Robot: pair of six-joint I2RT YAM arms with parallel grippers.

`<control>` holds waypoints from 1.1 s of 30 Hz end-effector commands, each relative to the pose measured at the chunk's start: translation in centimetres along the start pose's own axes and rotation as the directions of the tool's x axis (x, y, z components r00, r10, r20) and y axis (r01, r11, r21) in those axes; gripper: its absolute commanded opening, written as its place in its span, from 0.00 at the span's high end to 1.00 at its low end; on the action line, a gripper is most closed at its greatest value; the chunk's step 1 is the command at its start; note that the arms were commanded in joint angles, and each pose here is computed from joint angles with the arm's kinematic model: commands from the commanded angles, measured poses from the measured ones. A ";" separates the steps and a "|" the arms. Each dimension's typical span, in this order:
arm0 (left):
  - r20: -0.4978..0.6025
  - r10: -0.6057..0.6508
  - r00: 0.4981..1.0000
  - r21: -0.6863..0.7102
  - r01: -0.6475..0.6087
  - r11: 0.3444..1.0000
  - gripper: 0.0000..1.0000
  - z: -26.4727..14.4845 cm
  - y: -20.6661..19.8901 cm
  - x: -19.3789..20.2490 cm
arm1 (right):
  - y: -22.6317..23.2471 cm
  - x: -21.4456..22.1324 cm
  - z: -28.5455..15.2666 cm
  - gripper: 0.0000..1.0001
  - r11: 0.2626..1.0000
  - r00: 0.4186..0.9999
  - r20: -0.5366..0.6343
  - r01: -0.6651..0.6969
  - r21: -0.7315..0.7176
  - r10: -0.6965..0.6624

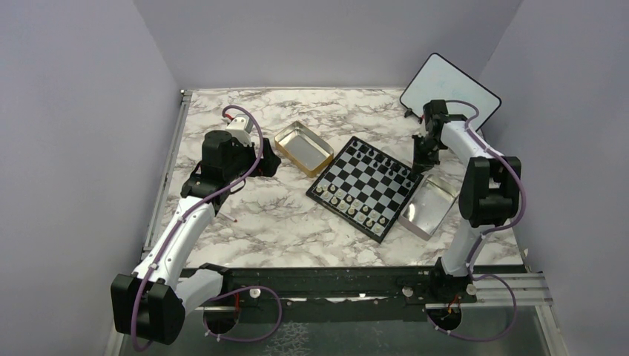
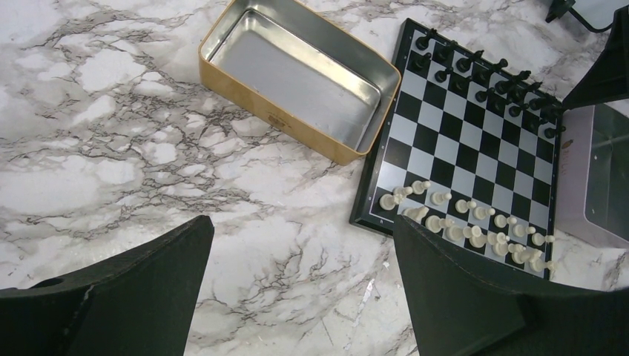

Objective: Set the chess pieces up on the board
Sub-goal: Place the chess piece on the chessboard.

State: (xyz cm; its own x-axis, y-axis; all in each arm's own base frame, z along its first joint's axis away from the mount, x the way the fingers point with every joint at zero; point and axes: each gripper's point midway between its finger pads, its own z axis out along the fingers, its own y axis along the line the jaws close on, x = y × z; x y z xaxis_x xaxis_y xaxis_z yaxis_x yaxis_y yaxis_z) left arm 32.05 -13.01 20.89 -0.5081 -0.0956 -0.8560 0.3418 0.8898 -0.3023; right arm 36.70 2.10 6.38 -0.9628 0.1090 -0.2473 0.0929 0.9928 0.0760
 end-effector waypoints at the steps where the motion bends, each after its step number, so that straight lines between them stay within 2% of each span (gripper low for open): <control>1: 0.015 0.017 1.000 -0.010 -0.017 1.000 0.08 -0.4 0.0 -0.2 | -0.3 -0.5 0.0 0.85 1.000 1.000 -0.007 -0.010 0.001 0.010; 9: 0.017 0.018 1.000 -0.009 -0.018 1.000 0.08 -0.5 0.0 -0.3 | -0.3 -0.5 0.5 0.84 1.000 1.000 -0.011 -0.012 -0.004 0.012; 18: 0.018 0.021 1.000 -0.011 -0.021 1.000 0.08 -0.5 0.0 -0.4 | -0.5 -0.5 0.6 0.73 1.000 1.000 -0.009 -0.014 0.004 0.014; 23: 0.013 0.018 1.000 -0.019 -0.017 1.000 0.08 -0.4 0.1 -0.2 | -0.2 -0.9 -0.8 0.68 1.000 1.000 0.021 -0.018 -0.007 0.018; 29: -0.022 -0.042 0.999 -0.046 0.041 0.998 0.10 0.9 0.7 0.6 | 0.6 -1.2 -3.3 0.61 0.999 0.997 0.080 -0.018 -0.050 0.022; 33: -0.056 -0.132 0.990 -0.097 0.126 0.987 0.19 2.3 1.5 0.8 | 2.2 -1.4 -5.4 0.60 0.992 0.988 0.149 -0.012 -0.127 0.031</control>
State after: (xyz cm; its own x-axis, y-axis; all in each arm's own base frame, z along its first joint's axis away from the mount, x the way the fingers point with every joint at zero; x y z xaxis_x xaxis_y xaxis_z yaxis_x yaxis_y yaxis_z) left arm 32.58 -13.00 19.49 -0.5491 -0.1176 -0.8275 0.2961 0.8985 -0.3242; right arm 36.85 2.39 8.53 -0.9464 0.1233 -0.2985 0.0946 0.9895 0.1089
